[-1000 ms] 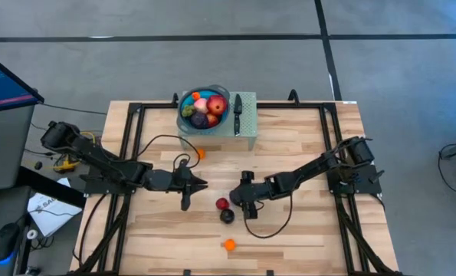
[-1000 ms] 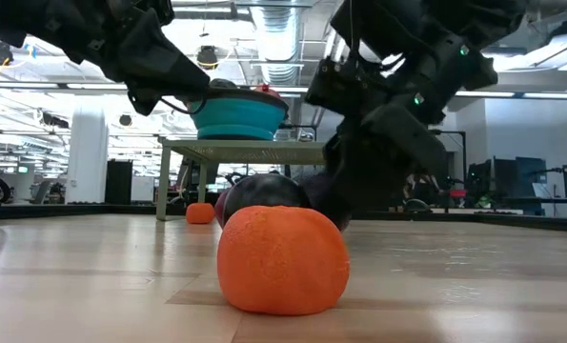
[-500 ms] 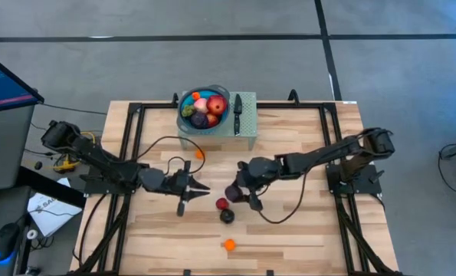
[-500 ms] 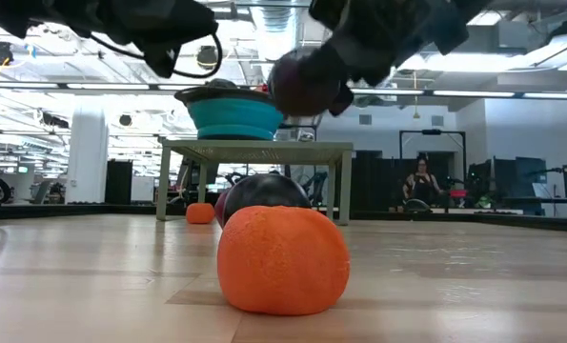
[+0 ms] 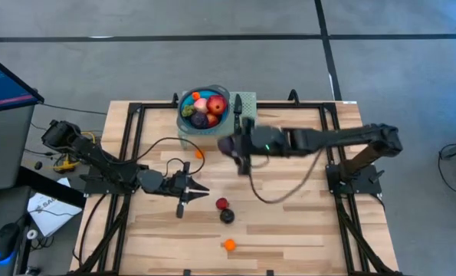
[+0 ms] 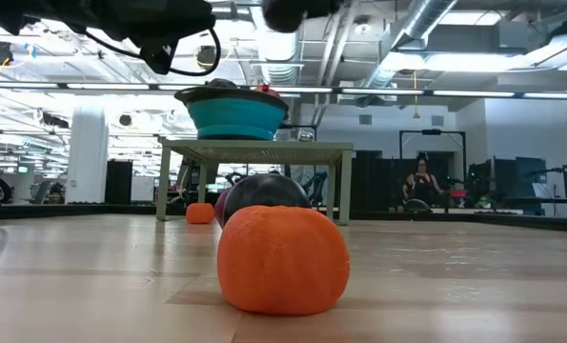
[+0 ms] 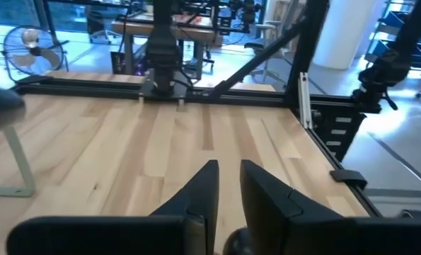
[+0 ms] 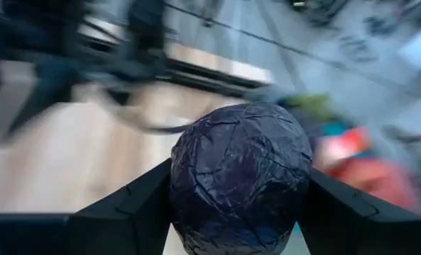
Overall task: Pick & Place Fruit
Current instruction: Put the purple plum into the blue strainer bowl
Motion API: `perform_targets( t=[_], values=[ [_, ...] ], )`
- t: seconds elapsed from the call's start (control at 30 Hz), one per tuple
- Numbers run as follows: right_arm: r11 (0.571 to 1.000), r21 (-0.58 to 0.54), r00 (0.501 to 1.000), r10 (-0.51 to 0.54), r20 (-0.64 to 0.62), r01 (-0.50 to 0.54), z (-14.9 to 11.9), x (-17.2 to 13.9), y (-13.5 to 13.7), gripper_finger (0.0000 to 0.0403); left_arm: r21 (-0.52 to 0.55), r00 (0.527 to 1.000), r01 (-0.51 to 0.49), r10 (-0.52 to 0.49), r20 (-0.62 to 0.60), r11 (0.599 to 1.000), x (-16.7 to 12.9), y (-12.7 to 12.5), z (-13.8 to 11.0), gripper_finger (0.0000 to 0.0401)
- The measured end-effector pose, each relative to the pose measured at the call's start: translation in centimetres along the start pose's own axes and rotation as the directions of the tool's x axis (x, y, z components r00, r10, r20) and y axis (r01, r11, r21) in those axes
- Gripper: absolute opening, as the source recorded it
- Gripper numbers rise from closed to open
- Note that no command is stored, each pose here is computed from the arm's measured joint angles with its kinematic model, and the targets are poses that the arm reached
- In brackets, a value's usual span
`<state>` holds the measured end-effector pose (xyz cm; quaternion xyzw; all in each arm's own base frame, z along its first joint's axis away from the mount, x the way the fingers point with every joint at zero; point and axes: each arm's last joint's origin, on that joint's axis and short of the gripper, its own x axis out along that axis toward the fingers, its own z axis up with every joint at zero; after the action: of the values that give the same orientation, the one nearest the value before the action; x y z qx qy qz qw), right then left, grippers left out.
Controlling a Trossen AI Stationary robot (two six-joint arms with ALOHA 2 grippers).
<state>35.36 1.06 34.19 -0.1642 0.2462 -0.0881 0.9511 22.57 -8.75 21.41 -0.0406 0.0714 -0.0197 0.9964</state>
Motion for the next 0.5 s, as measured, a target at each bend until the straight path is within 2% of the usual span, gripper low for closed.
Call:
perform_targets(
  t=[0.13,0.27,0.5],
  values=[
    [0.987,-0.129,0.994,-0.097,-0.042,0.091,2.1,2.2,-3.4,0.0244,-0.002,1.000,-0.007,0.007,0.006,1.000,0.0,0.0,0.0,0.0053],
    [0.963,-0.231,0.978,-0.170,-0.119,0.139,2.4,5.4,-5.5,0.0245,-0.002,1.000,-0.008,0.008,0.006,1.000,0.0,0.0,0.0,0.0053],
    [0.903,-0.346,0.882,-0.364,-0.300,0.254,1.1,9.9,-6.6,0.0245,-0.003,1.000,-0.012,0.012,0.008,1.000,0.0,0.0,0.1,0.0053]
  ],
)
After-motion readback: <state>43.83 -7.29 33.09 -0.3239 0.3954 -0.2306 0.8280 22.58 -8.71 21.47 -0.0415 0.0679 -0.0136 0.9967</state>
